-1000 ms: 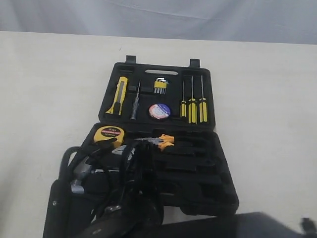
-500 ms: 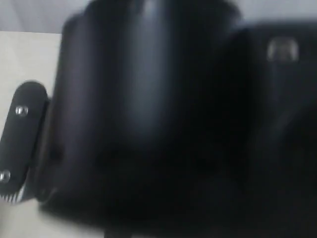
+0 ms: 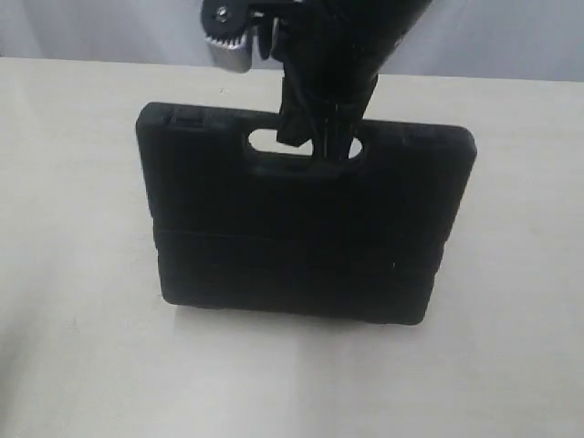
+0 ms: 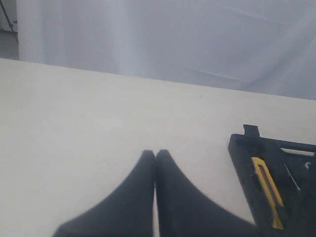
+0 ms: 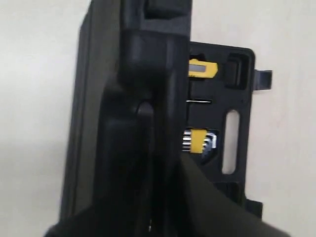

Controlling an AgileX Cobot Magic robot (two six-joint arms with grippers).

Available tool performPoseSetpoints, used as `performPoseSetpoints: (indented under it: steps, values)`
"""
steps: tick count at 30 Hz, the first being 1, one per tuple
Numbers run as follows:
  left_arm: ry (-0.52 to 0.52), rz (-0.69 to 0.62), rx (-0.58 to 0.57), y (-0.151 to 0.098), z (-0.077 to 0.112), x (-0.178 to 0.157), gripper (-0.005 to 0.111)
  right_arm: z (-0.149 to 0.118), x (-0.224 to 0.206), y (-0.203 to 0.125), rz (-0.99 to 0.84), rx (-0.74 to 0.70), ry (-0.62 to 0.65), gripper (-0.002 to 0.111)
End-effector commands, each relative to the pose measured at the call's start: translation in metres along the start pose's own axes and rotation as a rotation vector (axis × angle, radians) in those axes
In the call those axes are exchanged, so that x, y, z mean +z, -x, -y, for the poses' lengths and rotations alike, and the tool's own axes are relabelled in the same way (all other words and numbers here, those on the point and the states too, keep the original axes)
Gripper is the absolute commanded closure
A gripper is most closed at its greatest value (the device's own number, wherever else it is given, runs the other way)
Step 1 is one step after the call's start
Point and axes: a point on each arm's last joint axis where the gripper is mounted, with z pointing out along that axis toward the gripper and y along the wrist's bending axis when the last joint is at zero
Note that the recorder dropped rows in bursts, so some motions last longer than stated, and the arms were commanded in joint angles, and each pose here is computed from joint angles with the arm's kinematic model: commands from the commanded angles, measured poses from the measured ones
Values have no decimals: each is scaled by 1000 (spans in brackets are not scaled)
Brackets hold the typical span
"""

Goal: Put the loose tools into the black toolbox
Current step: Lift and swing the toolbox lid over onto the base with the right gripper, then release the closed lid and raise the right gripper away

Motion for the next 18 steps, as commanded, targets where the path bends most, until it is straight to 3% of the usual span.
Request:
performPoseSetpoints:
  steps: [1, 5, 12, 14, 16, 17, 18]
  values:
    - [-7, -3, -7, 1, 1, 0, 107, 54, 46, -38, -70, -41, -22, 109]
    - [-7, -3, -7, 1, 1, 0, 107, 89, 88, -55, -60, -64, -130, 109]
    - [-7, -3, -7, 1, 1, 0, 107, 114, 152, -63, -2, -68, -306, 108]
    - [-7, -3, -7, 1, 1, 0, 107, 114, 172, -67, -7, -64, -297, 98]
    - [-7, -3, -7, 1, 1, 0, 107, 111, 186, -72, -22, -56, -268, 78]
    - [-7, -3, -7, 1, 1, 0, 107, 110, 193, -74, -26, -29, -256, 58]
    - [-7, -3, -7, 1, 1, 0, 107, 109, 195, -74, -27, -26, -252, 50]
